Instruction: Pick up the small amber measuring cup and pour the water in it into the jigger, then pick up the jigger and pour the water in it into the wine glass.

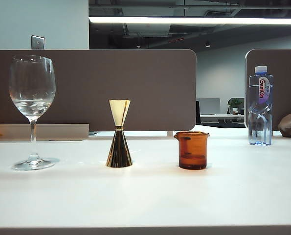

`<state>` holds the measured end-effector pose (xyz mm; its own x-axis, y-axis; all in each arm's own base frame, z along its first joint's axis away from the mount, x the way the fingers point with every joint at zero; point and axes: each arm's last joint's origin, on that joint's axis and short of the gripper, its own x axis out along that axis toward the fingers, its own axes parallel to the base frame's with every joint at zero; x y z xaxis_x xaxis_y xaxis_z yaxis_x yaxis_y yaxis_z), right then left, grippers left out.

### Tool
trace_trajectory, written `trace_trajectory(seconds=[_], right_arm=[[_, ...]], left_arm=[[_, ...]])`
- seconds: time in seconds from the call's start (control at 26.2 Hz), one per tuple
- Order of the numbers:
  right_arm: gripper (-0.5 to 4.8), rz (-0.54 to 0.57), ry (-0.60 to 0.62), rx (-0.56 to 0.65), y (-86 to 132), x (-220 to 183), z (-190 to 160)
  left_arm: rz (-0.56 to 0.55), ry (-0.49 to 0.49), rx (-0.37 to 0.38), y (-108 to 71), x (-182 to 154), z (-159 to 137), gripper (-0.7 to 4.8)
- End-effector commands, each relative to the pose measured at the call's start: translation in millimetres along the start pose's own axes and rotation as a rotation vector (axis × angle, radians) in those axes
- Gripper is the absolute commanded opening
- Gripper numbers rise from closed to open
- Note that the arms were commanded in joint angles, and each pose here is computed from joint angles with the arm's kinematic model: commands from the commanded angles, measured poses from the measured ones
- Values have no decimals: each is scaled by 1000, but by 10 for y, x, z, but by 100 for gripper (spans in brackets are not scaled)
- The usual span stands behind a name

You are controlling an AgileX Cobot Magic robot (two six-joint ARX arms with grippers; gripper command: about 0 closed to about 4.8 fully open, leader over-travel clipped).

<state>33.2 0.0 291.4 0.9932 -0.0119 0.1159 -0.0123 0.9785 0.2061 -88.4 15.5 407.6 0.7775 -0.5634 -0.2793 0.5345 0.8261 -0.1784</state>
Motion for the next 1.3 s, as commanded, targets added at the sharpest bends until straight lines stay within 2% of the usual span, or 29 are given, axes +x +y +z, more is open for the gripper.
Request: trace_trajectory(seconds=[0.04,0.23,0.34,0.54,0.65,0.8,0.96,1.03,1.15,1.3], right_arm=[[-4,67,205,-43,44,-50,87],[-4,188,450,-176,127,11,278],[-4,243,510,-192,184,154,372],[0,272,546,-186,234,366,357],[0,284,455,-187,263,455,426],[0,400,421,-163,329,632,437],[0,449,482,-101,367,807,372],[2,432,539,-67,373,922,307],[57,399,643,0,383,1120,172],[64,424,799,89,425,1433,-138]], left_arm=[[-3,4,-1,-3,-4,-3,-2],[-3,4,-1,-3,-4,-3,-2],[-3,4,-1,-3,-4,-3,-2],[-3,4,-1,-3,-4,-3,-2],[-3,4,-1,-3,-3,-3,-2],[-3,4,-1,-3,-5,-3,-2],[-3,4,-1,-3,-4,-3,-2],[-3,4,-1,-3,-4,-3,-2],[-3,4,-1,-3,-4,-3,-2],[-3,4,-1,-3,-5,-3,-2]])
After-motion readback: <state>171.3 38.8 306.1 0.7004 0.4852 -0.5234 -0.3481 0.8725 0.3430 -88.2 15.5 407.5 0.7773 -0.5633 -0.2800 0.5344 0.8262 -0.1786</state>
